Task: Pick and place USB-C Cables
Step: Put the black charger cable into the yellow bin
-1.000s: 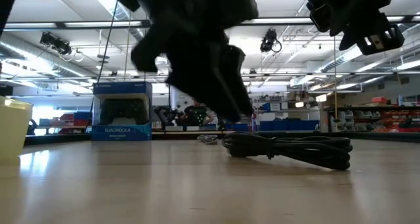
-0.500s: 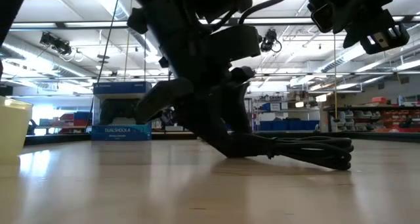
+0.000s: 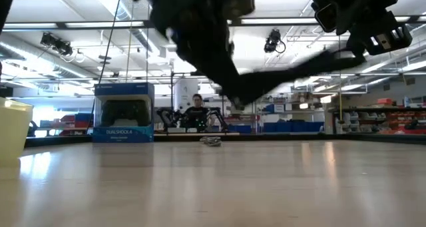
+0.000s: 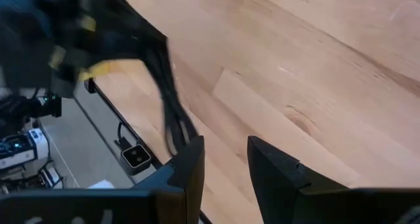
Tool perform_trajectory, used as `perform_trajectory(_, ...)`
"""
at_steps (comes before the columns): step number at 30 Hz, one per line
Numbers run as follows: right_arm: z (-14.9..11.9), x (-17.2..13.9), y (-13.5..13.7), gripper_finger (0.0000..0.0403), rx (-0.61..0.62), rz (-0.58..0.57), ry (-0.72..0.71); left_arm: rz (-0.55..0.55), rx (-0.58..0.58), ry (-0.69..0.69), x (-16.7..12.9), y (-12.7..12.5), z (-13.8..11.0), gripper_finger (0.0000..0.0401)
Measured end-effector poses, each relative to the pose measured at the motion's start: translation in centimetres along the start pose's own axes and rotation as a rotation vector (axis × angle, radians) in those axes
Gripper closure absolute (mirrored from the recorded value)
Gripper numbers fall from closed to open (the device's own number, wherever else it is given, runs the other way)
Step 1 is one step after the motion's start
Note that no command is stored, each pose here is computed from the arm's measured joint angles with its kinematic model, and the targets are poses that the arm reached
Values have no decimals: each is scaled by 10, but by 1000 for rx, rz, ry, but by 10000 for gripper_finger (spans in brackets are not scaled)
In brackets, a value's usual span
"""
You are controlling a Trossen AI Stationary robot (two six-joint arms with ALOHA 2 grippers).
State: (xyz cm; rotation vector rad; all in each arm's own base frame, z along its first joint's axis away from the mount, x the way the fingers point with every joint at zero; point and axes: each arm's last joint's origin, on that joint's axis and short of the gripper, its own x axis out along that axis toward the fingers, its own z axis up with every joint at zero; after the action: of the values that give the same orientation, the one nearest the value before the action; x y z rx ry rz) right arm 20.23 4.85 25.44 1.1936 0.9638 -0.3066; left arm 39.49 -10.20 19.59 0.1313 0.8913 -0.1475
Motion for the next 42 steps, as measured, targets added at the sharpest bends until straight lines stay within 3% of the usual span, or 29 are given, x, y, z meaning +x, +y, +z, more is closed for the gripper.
perform_trajectory(4, 0, 0, 0, 281, -29, 0, 1, -48, -40, -1, -36, -10, 5, 330)
perform_trajectory(9, 2, 0, 1, 281, -34, 9, -21, -156, -20, 159, -82, -31, -9, 330)
perform_trajectory(17, 11, -2, 8, 281, -92, 90, -89, -164, -126, 461, -151, -59, -46, 330)
perform_trajectory(22, 15, -3, 11, 281, -121, 117, -122, -130, -225, 547, -182, -74, -62, 330)
perform_trajectory(25, 17, -3, 11, 281, -135, 120, -130, -93, -357, 574, -193, -85, -68, 330)
perform_trajectory(30, 19, -3, 10, 281, -153, 117, -137, 25, -681, 596, -203, -104, -78, 330)
perform_trajectory(38, 20, -4, 10, 281, -174, 115, -141, 234, -1234, 487, -222, -141, -99, 328)
perform_trajectory(40, 20, -4, 10, 281, -175, 117, -135, 253, -1301, 468, -227, -150, -105, 330)
perform_trajectory(42, 20, -4, 10, 281, -189, 120, -126, 248, -1306, 539, -225, -155, -107, 330)
